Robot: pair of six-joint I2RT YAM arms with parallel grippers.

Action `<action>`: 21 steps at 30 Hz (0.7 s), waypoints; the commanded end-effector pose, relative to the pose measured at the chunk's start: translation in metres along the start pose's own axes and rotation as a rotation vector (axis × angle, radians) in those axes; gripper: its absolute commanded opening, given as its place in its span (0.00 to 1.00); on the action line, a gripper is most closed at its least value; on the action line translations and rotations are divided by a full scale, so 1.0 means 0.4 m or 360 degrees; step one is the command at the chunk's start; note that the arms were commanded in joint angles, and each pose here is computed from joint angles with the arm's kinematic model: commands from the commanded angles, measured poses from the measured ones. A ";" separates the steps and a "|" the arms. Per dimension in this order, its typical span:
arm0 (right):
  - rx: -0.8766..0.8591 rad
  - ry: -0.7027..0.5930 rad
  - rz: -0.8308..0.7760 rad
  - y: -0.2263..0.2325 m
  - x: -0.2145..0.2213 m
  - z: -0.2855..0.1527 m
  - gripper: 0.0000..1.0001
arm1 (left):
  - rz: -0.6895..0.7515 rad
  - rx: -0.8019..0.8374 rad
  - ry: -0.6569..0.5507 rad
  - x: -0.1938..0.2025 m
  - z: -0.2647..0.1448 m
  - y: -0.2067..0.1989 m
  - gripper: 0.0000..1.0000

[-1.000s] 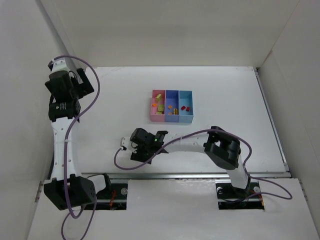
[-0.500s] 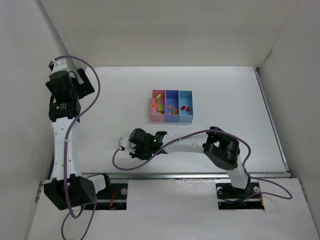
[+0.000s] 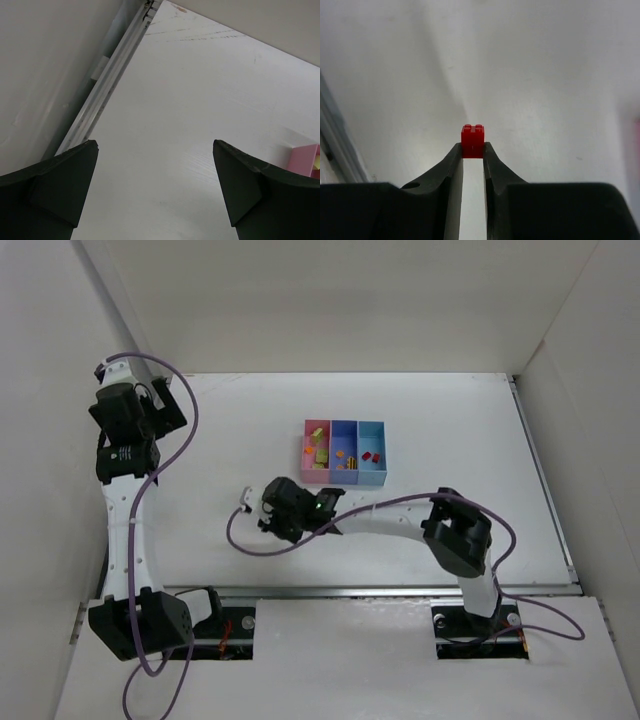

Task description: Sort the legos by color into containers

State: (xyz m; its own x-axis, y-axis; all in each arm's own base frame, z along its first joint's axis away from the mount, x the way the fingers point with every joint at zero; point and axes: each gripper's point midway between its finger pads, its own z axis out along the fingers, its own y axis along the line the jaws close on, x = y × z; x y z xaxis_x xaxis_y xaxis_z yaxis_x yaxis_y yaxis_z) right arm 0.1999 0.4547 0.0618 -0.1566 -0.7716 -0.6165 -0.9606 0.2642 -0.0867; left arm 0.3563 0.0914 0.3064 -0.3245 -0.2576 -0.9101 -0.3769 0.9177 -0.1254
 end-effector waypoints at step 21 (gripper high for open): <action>0.0826 -0.0329 0.1098 -0.771 0.149 -0.363 0.00 | -0.0072 0.0001 0.0025 -0.003 0.054 0.029 0.99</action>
State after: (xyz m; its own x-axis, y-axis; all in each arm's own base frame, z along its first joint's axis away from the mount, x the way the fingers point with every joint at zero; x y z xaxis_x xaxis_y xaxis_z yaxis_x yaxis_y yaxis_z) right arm 0.4534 0.2300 0.1700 -0.5658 -0.2594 -0.7827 -0.4183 0.9083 0.0013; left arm 0.3638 0.1078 0.2818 -0.3697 -0.3041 -0.8779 -0.4028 0.9040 -0.1435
